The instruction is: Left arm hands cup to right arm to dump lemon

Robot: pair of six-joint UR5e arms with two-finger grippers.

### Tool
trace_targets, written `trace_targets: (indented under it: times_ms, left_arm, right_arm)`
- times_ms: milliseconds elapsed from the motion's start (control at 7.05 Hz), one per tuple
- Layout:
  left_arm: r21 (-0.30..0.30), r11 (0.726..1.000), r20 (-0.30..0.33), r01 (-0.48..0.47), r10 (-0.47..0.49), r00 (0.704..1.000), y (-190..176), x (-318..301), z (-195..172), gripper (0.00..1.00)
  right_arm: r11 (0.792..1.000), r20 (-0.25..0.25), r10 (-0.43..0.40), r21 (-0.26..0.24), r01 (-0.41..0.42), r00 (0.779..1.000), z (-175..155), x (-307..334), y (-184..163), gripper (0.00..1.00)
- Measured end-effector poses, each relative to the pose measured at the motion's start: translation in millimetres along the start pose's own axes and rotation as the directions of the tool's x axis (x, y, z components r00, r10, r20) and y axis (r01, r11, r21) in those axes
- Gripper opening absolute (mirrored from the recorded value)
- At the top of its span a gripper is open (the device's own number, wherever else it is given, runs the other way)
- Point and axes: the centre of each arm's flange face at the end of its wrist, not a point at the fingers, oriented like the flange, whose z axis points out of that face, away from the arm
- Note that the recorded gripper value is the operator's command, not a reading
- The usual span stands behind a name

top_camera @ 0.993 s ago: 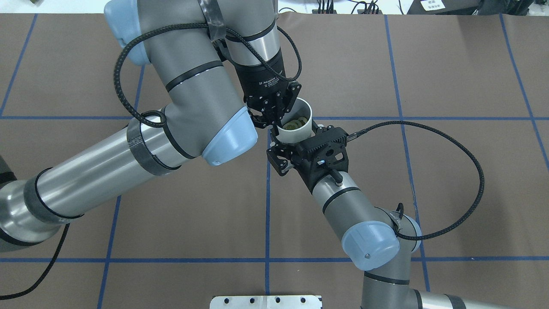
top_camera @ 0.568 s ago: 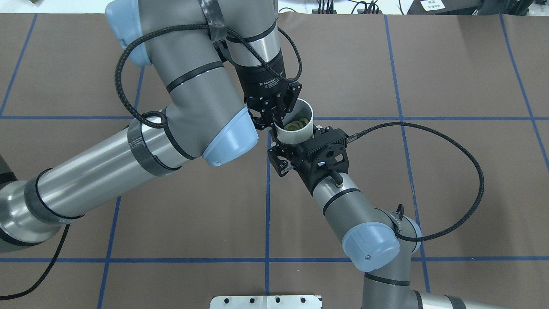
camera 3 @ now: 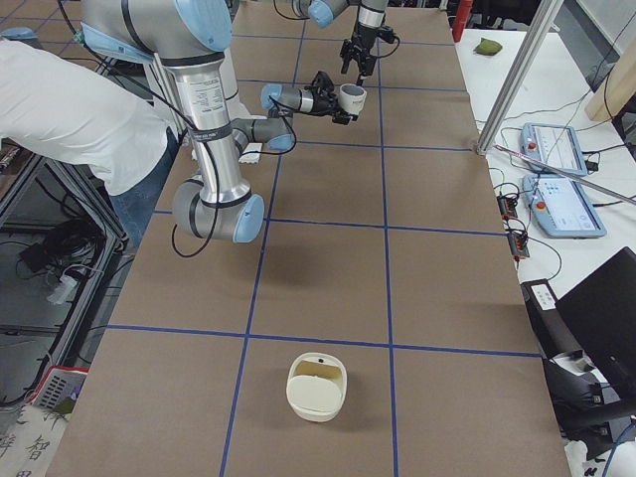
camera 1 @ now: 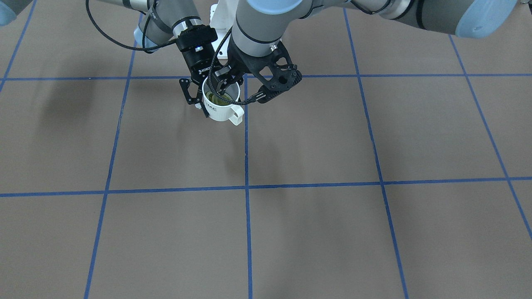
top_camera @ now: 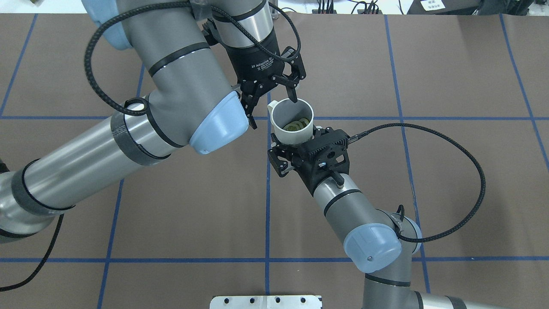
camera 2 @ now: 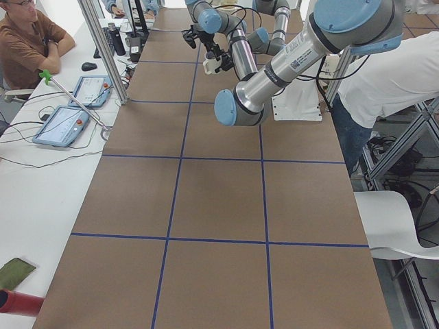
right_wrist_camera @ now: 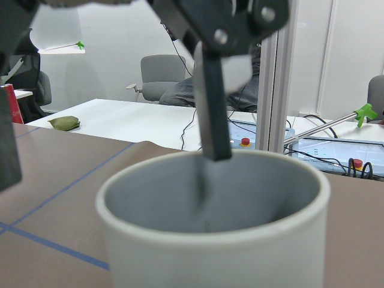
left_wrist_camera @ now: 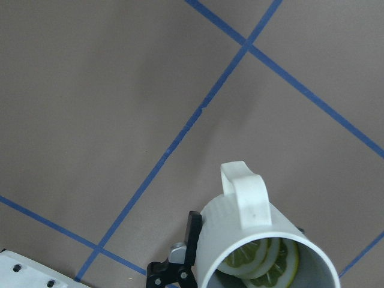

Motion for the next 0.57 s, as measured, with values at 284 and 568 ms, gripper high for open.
trace_targets:
  times_ms: [284, 568]
  left_arm:
    - [0.079, 0.995, -0.091, -0.058, 0.066, 0.994, 4.3, -3.8, -40.7, 1.0]
    - [0.18, 0.976, -0.185, -0.126, 0.159, 0.97, 1.1, -2.3, -72.0, 1.0]
  right_arm:
    - [0.998, 0.026, 0.041, 0.035, -0.042, 0.999, -4.9, 9.7, -5.0, 0.27]
    - [0.991, 0.056, 0.099, 0.088, -0.104, 0.993, -13.4, 44.0, -2.0, 0.27]
